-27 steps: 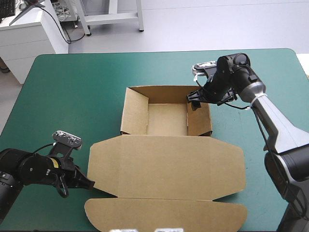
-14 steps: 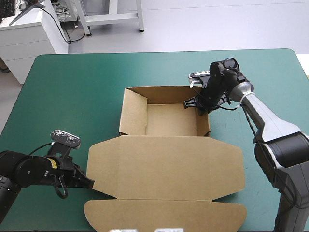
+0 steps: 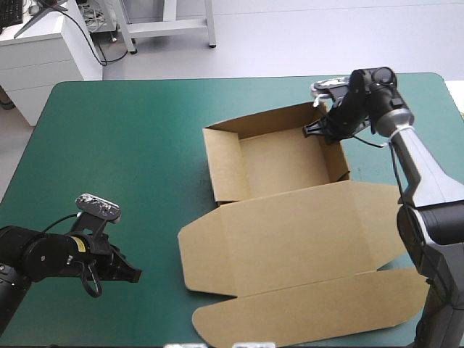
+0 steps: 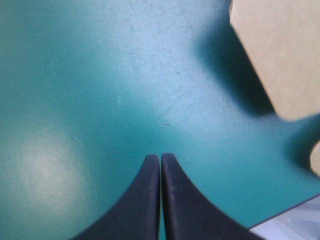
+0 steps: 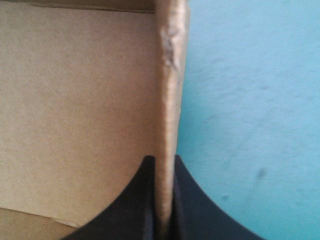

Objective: Fold the box

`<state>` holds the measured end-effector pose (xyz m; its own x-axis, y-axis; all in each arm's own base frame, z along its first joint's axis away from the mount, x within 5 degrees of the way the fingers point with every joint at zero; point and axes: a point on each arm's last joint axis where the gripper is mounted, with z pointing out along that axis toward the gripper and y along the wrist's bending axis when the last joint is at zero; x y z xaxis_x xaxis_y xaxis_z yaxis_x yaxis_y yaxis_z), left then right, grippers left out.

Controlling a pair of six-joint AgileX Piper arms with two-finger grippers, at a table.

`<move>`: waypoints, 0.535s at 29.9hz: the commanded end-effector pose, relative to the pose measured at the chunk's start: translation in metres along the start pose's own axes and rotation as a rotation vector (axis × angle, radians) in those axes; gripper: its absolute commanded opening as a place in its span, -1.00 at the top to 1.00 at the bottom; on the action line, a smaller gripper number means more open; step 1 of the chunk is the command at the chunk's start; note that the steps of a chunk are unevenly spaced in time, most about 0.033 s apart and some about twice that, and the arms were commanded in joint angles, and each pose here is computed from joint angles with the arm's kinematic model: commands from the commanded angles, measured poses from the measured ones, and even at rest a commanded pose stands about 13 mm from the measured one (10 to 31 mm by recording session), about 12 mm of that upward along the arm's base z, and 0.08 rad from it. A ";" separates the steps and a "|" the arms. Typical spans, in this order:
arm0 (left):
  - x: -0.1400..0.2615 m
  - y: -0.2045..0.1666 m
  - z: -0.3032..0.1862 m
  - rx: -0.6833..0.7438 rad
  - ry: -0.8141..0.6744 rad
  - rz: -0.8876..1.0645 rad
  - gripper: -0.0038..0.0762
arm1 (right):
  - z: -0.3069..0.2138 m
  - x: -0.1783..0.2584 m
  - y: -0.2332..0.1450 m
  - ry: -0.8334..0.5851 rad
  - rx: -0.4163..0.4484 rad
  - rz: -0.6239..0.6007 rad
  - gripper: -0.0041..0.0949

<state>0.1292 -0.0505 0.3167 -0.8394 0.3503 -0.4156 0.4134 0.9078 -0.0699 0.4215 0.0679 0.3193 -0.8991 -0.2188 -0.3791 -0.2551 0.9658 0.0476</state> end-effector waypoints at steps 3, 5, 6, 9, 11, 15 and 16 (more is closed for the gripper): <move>-0.006 -0.001 -0.008 0.003 -0.063 -0.004 0.92 | -0.067 -0.001 -0.063 -0.161 0.152 0.087 0.96; -0.006 -0.002 -0.008 0.016 -0.065 -0.009 0.92 | -0.075 0.005 -0.092 -0.169 0.210 0.133 0.96; -0.006 -0.002 -0.008 0.017 -0.065 -0.009 0.92 | -0.078 0.009 -0.105 -0.172 0.226 0.159 0.96; -0.006 -0.002 -0.008 0.010 -0.064 -0.006 0.92 | -0.083 0.021 -0.141 -0.180 0.271 0.234 0.96; -0.006 -0.001 -0.008 0.002 -0.063 -0.004 0.92 | -0.084 0.029 -0.164 -0.182 0.299 0.285 0.96; -0.006 -0.001 -0.008 -0.004 -0.062 -0.001 0.92 | -0.082 0.046 -0.201 -0.172 0.330 0.371 0.96; -0.006 0.000 -0.008 -0.006 -0.062 0.000 0.92 | -0.081 0.050 -0.209 -0.170 0.339 0.389 0.95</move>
<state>0.1293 -0.0502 0.3167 -0.8389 0.3518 -0.4152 0.4133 0.9082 -0.0655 0.4133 -0.1384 0.3369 -0.8880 0.1402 -0.4380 0.1873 0.9801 -0.0660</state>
